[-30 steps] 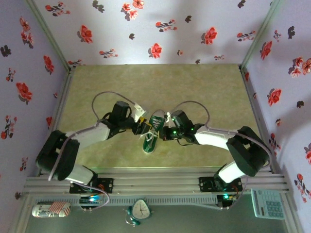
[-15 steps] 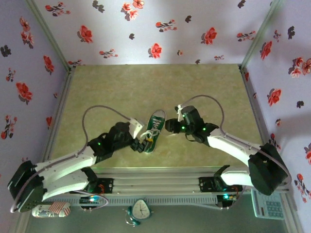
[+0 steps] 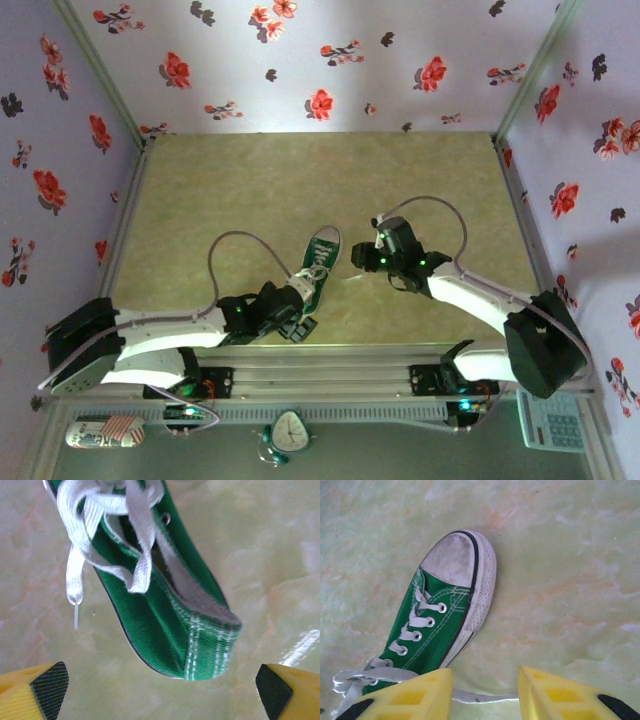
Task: Tie the shoes
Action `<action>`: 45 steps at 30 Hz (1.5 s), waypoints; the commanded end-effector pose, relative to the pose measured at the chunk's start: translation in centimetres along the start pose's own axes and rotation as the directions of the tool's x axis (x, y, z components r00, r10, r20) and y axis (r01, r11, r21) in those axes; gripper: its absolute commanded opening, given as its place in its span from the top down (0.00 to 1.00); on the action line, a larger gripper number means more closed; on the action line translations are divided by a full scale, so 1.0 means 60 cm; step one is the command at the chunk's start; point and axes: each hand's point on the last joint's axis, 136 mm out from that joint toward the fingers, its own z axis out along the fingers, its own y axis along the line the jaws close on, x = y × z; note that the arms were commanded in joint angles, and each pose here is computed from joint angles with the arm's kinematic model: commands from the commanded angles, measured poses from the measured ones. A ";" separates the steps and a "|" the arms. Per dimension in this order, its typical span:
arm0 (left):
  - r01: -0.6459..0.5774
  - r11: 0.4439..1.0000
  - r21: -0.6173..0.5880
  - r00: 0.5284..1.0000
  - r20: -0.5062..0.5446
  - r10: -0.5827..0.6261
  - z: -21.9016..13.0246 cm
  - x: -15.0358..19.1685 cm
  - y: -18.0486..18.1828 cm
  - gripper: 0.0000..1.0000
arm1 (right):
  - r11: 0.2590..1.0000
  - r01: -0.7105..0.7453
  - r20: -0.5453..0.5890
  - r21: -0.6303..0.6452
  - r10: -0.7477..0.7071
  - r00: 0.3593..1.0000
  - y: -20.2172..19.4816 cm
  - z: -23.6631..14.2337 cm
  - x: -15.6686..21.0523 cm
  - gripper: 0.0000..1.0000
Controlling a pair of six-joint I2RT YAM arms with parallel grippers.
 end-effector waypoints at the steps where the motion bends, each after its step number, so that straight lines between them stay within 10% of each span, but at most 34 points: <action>1: 0.054 0.993 -0.101 0.998 0.016 -0.052 -0.002 -0.020 0.022 0.00 | 0.999 -0.023 0.023 0.022 0.023 0.999 -0.011 -0.003 -0.002 0.60; 28: 0.473 0.751 -0.460 0.870 0.112 -0.480 -0.025 0.026 0.269 0.00 | 0.984 0.102 -0.050 -0.146 -0.111 0.993 0.055 0.006 0.013 0.67; 36: 0.610 0.684 -0.400 0.788 0.214 -0.578 -0.049 0.009 0.288 0.08 | 0.980 0.130 -0.047 -0.153 -0.139 0.989 0.069 0.008 0.017 0.68; 45: 0.650 0.759 -0.026 0.728 0.309 -0.613 -0.071 -0.064 0.164 0.34 | 0.945 0.204 -0.085 -0.255 -0.231 0.969 0.122 0.034 0.052 0.72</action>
